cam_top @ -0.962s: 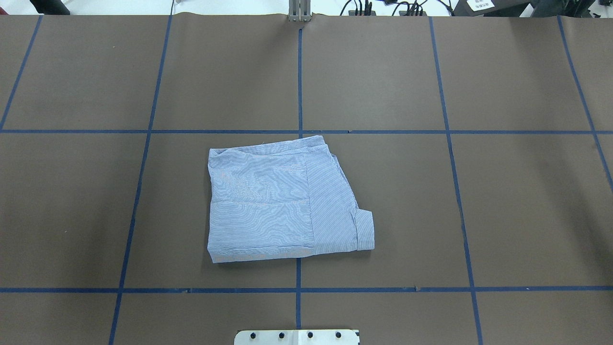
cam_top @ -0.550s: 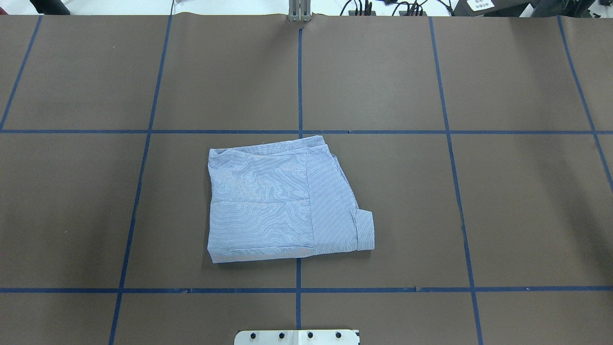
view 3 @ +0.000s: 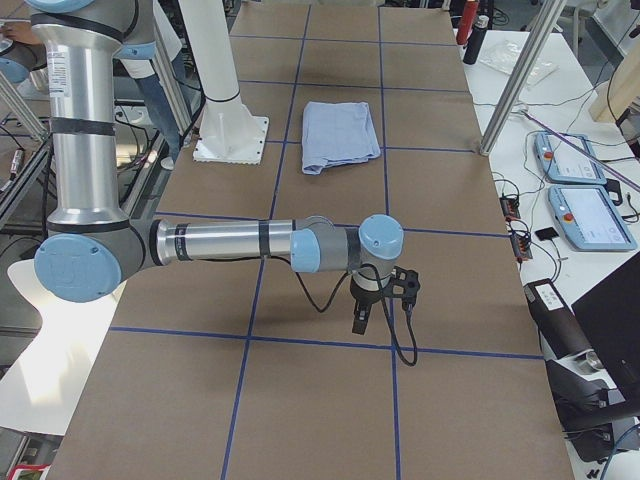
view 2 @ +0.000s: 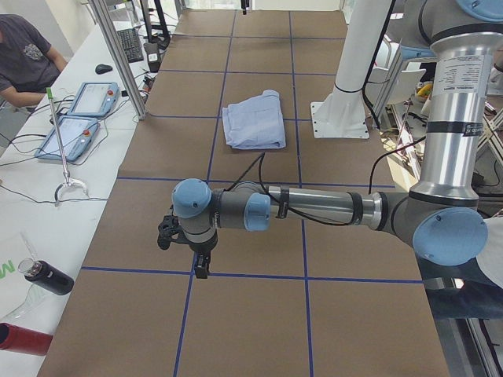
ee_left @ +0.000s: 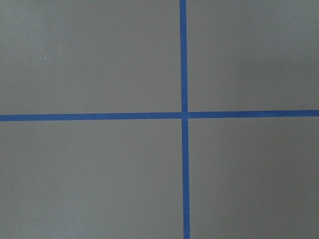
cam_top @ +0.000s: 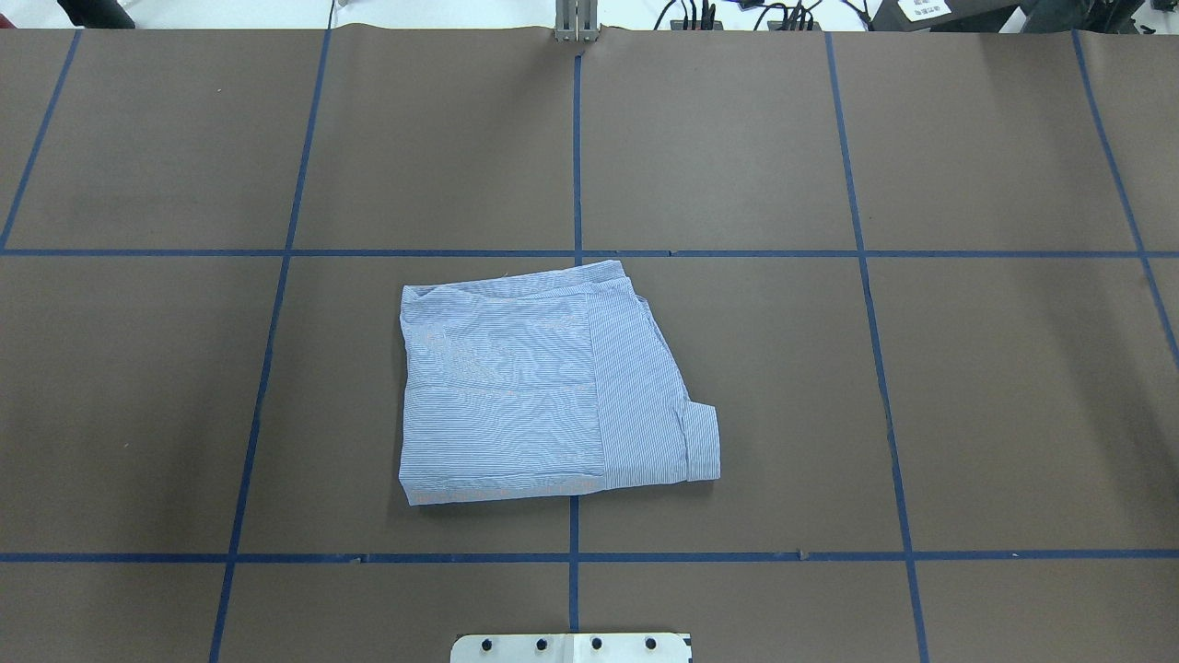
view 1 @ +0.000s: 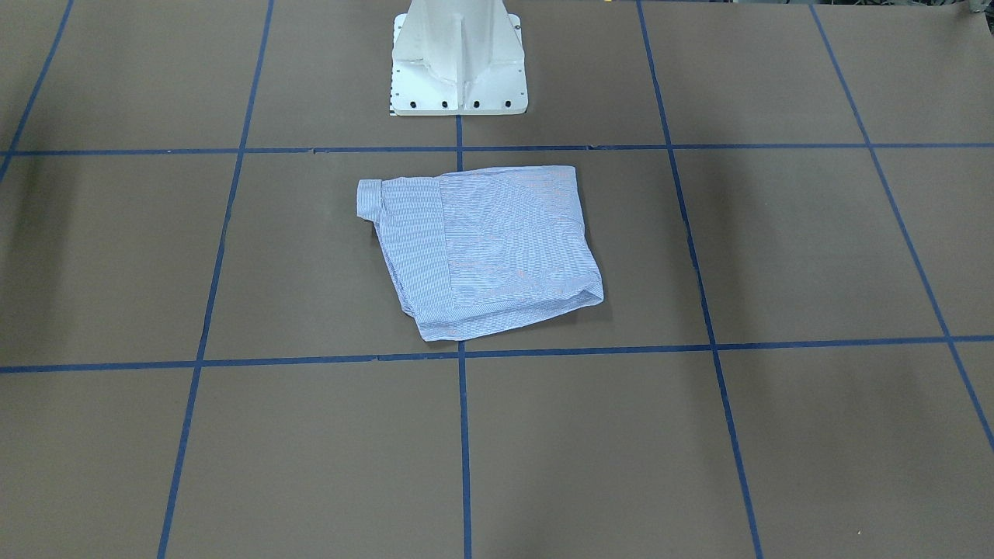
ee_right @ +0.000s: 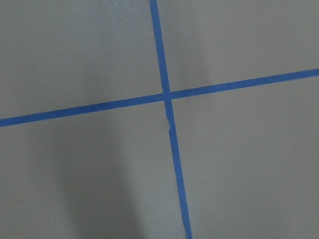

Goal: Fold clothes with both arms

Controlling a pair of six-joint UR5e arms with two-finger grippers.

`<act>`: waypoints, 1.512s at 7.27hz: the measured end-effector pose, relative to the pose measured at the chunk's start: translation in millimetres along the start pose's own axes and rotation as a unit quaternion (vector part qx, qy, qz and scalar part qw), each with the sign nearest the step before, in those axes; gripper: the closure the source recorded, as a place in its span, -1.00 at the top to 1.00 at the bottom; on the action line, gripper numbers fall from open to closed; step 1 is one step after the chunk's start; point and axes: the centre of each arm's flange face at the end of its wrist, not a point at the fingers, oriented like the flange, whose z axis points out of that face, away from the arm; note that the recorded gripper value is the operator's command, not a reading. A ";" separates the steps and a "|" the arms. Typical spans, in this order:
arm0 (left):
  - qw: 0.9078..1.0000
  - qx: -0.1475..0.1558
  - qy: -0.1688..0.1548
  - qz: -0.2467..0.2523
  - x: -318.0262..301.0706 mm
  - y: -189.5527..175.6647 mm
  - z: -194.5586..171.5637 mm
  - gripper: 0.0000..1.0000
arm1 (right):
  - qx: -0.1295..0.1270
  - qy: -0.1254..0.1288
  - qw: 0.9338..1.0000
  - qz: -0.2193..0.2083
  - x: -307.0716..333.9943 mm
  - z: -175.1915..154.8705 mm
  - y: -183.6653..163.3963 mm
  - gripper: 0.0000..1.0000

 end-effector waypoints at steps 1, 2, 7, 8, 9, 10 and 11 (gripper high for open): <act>1.000 0.000 -0.006 0.001 -0.6 -0.3 -0.3 1.00 | 0.000 -0.003 1.000 -0.006 20.5 -1.8 -0.2 1.00; 1.000 0.001 -0.009 0.001 -0.6 -0.6 -0.8 1.00 | -0.006 -0.014 1.000 -0.012 39.1 2.6 0.3 1.00; 1.000 0.002 -0.012 0.003 0.3 -1.4 -2.0 1.00 | 0.000 -0.034 0.999 -0.026 51.3 -3.7 1.3 1.00; 1.000 0.002 -0.012 0.003 0.6 -1.6 -2.4 1.00 | 0.001 -0.034 0.999 -0.026 50.8 -4.4 1.7 1.00; 1.000 0.002 -0.012 0.003 0.8 -1.7 -2.6 1.00 | 0.002 -0.034 0.999 -0.028 49.8 -5.4 1.7 1.00; 1.000 0.003 -0.012 0.003 1.1 -2.0 -2.9 1.00 | 0.003 -0.034 0.999 -0.028 49.0 -6.3 1.5 1.00; 1.000 0.003 -0.012 0.004 1.2 -2.2 -3.2 1.00 | 0.003 -0.034 0.999 -0.029 48.7 -6.5 1.5 1.00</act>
